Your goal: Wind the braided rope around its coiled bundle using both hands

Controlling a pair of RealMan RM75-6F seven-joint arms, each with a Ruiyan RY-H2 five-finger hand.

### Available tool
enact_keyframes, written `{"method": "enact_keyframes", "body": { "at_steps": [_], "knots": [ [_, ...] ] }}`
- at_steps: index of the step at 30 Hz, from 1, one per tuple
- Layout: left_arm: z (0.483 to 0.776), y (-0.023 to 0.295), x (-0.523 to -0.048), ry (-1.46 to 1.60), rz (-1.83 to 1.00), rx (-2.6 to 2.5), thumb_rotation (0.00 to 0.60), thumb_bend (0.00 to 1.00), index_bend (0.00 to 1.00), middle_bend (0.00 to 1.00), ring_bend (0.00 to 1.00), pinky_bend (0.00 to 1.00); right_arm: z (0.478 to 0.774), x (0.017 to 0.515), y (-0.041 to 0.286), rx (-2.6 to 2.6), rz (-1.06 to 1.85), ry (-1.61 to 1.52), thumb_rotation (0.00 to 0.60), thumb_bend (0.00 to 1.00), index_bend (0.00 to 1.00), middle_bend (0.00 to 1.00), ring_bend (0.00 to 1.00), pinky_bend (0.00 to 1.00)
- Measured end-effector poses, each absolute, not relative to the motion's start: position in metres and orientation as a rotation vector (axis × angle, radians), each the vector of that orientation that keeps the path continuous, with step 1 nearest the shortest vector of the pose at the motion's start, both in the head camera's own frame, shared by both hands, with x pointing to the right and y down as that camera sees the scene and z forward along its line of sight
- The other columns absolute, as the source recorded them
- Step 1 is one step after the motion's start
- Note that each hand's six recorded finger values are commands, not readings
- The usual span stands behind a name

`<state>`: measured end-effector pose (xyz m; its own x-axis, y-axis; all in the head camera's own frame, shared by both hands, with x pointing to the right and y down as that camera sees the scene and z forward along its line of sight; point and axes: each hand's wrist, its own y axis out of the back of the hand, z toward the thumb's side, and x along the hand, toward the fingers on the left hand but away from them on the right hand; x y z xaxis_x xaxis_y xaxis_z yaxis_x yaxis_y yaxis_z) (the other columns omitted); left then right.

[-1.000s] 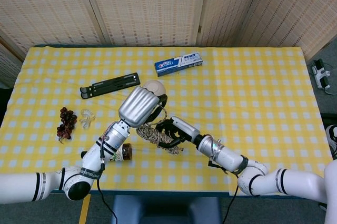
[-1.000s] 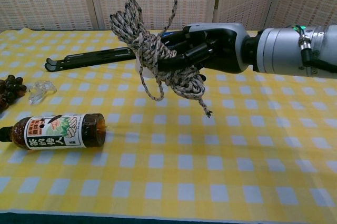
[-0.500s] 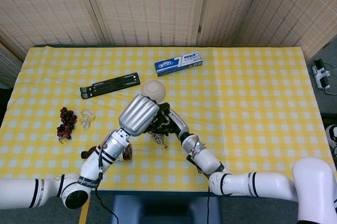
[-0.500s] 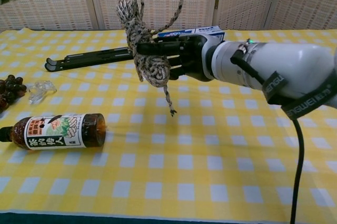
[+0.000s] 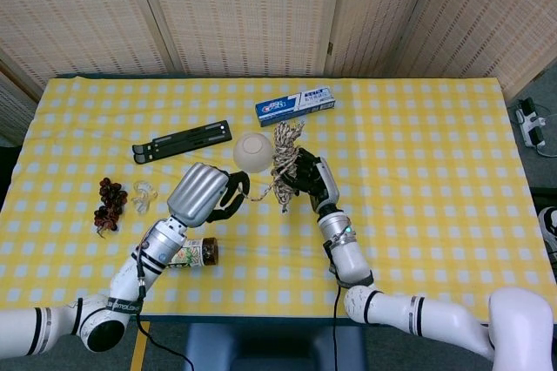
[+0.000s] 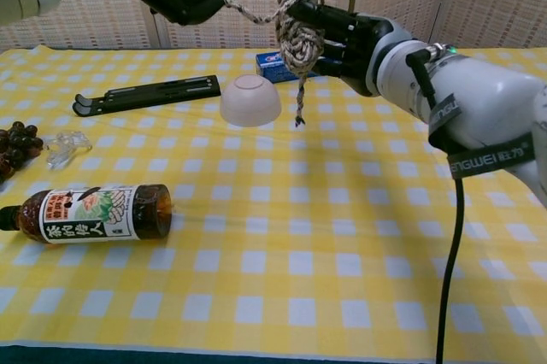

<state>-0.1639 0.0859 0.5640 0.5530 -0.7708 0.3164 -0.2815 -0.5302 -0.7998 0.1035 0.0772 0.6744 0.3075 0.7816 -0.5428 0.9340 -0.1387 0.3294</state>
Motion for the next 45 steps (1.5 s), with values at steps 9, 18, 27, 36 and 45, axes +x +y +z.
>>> {"method": "enact_keyframes", "body": {
  "at_steps": [9,18,27,36,45],
  "knots": [
    [0.597,0.079,-0.205,0.862,-1.047,-2.053,0.600,0.55,0.64,0.84,0.76,0.75,0.661,0.150,0.055,2.013,-0.276,1.583,0.600,0.55,0.98,0.80,0.87,0.85],
    [0.624,0.071,-0.233,0.866,-1.186,-1.998,0.600,0.55,0.65,0.85,0.76,0.75,0.652,0.175,0.050,2.097,-0.301,1.542,0.600,0.55,0.98,0.80,0.87,0.85],
    [0.640,0.069,-0.241,0.859,-1.254,-1.991,0.600,0.55,0.65,0.85,0.76,0.75,0.646,0.186,0.048,2.165,-0.329,1.489,0.600,0.55,0.98,0.80,0.87,0.85],
    [0.641,0.070,-0.232,0.840,-1.230,-2.015,0.600,0.55,0.65,0.85,0.76,0.75,0.635,0.183,0.051,2.346,-0.362,1.427,0.600,0.55,0.98,0.80,0.88,0.85],
    [0.622,0.068,-0.207,0.755,-1.137,-2.031,0.600,0.55,0.64,0.85,0.76,0.75,0.615,0.169,0.060,2.709,-0.471,1.280,0.600,0.55,0.98,0.80,0.87,0.85]
  ]
}}
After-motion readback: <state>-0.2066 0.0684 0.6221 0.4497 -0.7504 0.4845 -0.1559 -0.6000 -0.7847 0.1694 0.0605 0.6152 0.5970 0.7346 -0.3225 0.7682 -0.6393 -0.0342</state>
